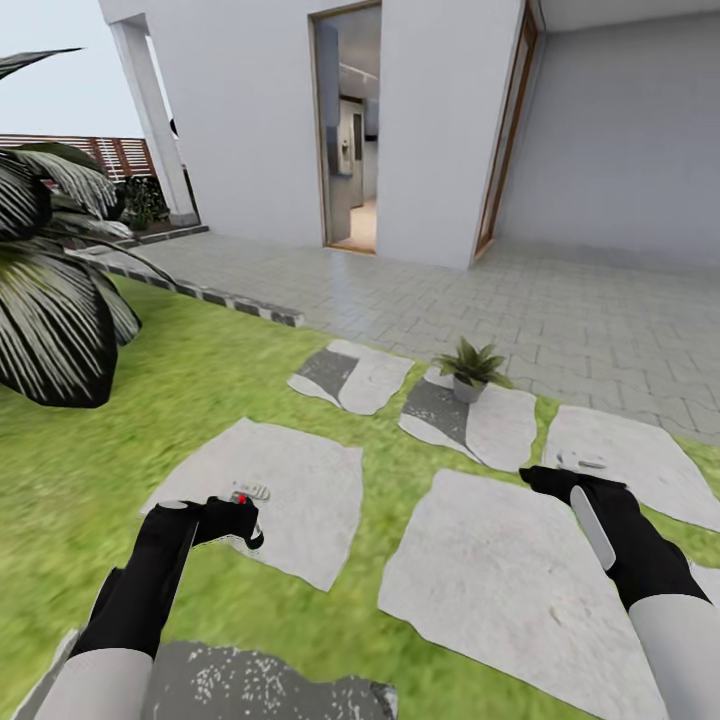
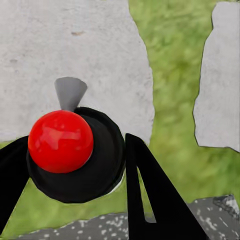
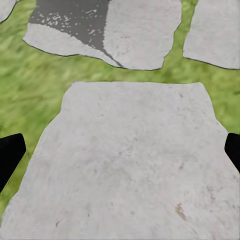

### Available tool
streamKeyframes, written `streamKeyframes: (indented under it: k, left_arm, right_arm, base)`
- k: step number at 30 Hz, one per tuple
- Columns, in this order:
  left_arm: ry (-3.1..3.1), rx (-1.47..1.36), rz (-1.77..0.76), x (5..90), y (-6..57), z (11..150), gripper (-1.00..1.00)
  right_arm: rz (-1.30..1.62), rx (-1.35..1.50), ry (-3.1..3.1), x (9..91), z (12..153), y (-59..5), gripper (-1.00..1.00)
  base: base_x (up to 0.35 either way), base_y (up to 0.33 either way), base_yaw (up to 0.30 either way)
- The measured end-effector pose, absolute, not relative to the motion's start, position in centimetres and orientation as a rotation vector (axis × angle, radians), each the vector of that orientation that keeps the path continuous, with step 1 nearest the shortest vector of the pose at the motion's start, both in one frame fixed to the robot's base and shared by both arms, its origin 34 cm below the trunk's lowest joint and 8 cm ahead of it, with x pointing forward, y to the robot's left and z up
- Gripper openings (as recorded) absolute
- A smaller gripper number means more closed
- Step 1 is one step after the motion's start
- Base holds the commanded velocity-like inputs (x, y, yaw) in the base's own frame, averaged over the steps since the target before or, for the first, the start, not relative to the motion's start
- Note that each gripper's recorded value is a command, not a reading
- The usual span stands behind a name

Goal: Pick up the pesticide atomizer in the garden and spray insectifuge to fully cover both potted plants in the garden.

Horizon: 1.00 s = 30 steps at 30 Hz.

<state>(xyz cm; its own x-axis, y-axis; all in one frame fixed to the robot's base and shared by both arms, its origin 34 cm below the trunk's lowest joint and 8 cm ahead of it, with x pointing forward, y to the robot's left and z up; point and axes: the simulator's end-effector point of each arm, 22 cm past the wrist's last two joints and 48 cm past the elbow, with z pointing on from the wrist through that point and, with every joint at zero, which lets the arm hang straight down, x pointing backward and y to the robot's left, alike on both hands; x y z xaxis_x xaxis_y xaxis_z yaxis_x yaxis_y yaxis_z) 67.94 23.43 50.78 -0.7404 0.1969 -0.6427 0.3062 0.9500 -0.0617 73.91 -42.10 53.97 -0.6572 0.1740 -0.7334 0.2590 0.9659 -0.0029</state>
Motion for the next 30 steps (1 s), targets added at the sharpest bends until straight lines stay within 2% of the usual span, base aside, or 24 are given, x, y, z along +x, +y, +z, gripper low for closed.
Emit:
streamKeyframes:
  k: [9,30]
  left_arm:
    - [2.426,0.351,-0.215,67.95,23.44,50.77,-1.00]
    - [2.426,0.351,-0.215,67.95,23.45,50.77,-1.00]
  right_arm:
    - [-0.136,0.302,2.303,73.91,53.96,-42.12,1.00]
    - [-0.136,0.302,2.303,73.90,53.95,-42.11,1.00]
  base:
    - [0.340,0.124,-0.067]
    - [0.310,0.177,-0.249]
